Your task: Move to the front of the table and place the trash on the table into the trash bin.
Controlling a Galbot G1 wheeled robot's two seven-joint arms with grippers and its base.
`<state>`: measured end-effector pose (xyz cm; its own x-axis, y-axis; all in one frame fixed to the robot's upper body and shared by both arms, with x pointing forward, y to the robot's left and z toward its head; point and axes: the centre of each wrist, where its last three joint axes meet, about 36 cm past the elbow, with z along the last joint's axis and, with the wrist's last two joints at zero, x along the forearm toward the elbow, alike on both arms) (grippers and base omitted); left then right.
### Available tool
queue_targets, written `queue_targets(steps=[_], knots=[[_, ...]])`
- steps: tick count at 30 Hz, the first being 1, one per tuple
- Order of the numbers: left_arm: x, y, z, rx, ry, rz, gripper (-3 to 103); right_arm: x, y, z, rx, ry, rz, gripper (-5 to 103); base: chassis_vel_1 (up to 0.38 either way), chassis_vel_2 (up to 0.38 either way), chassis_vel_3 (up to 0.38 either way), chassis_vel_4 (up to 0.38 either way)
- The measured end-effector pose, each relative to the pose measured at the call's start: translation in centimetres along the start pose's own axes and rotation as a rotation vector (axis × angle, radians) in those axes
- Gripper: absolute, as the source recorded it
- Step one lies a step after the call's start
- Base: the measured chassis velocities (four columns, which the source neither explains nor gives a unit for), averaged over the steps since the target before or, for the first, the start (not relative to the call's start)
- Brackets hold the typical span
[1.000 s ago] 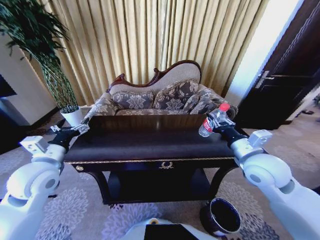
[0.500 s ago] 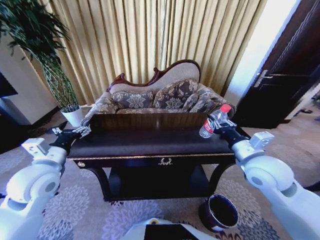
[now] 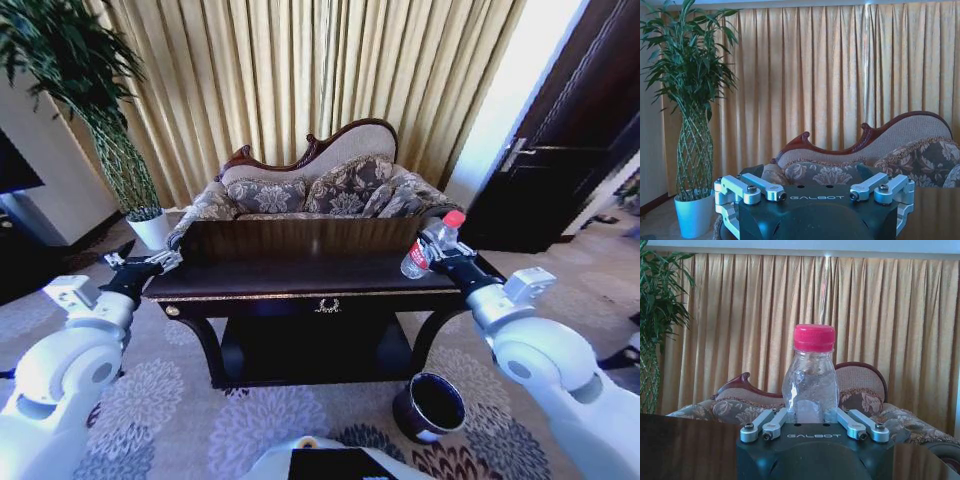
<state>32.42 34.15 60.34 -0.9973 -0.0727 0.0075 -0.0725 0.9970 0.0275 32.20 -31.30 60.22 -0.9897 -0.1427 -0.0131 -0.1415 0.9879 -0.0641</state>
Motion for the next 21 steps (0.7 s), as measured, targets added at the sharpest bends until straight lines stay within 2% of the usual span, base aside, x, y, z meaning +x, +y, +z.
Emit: queue_targets(steps=[12, 16, 21], knots=[[0.0, -0.3, 0.7, 0.008, 0.016, -0.003, 100, 0.0, 0.1, 1.1, -0.013, 0.021, 0.014, 21, 0.123, -0.122, -0.127, 0.122], [-0.1, -0.4, 1.1, 0.002, 0.022, 0.0, 100, -0.1, 0.1, 2.1, -0.037, 0.021, 0.027, 21, 0.082, -0.105, -0.099, 0.082], [-0.2, -0.6, 1.7, 0.002, 0.027, 0.009, 100, -1.0, -0.9, 6.4, -0.054, 0.09, 0.103, 21, 0.019, -0.014, -0.023, 0.015]])
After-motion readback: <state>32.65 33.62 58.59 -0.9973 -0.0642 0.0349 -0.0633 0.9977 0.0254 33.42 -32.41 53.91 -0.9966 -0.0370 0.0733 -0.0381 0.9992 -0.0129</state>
